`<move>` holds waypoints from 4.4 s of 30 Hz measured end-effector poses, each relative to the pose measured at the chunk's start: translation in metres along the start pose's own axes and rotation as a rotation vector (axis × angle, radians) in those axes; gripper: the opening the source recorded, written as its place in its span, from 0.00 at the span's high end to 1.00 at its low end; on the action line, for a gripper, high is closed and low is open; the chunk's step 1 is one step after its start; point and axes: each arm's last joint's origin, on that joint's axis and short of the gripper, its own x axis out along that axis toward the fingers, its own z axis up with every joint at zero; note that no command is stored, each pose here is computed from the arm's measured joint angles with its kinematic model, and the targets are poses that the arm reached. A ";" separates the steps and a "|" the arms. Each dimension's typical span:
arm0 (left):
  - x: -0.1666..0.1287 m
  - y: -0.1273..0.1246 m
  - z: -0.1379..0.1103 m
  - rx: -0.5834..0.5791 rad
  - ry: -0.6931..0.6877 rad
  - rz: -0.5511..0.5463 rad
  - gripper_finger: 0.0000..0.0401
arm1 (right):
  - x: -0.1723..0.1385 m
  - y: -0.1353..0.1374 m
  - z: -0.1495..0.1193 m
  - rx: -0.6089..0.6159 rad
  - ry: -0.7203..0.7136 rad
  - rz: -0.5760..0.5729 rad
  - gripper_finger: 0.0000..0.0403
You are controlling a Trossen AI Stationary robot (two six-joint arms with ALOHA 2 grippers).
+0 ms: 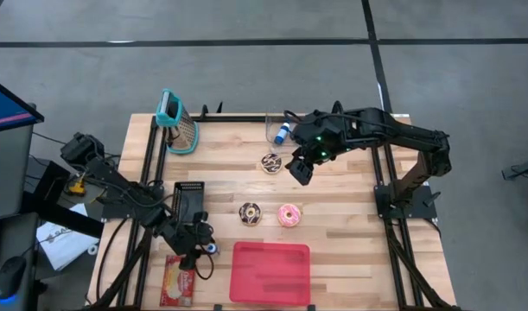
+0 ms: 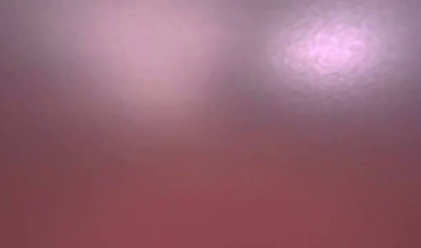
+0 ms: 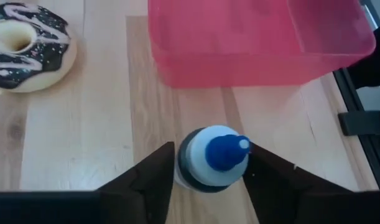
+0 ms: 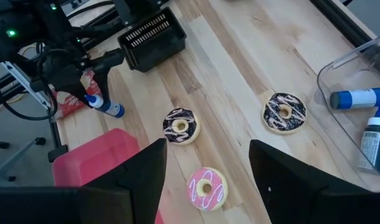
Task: Pick & Place Food Item
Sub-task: Put the blue food coloring bottle into the transparent bin
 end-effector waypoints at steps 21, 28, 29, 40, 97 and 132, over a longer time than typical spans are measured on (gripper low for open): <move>-0.046 0.087 0.070 -0.353 -0.592 0.288 0.73 | 0.001 0.001 0.003 -0.121 -0.060 -0.055 0.45; -0.070 0.135 0.095 -0.521 -0.902 0.334 0.73 | 0.001 -0.002 0.009 -0.198 -0.114 -0.118 0.45; -0.072 0.140 0.097 -0.541 -0.943 0.334 0.73 | 0.001 -0.004 0.011 -0.203 -0.125 -0.124 0.45; -0.078 0.172 0.141 -0.531 -1.026 0.314 0.73 | 0.013 -0.016 0.028 -0.223 -0.189 -0.142 0.42; -0.139 0.168 0.168 -0.401 -0.968 0.424 0.43 | 0.045 -0.078 0.045 -0.202 -0.031 -0.297 0.67; -0.136 0.136 0.153 -0.516 -0.848 0.350 0.42 | 0.188 -0.268 -0.030 0.264 0.259 -0.043 0.65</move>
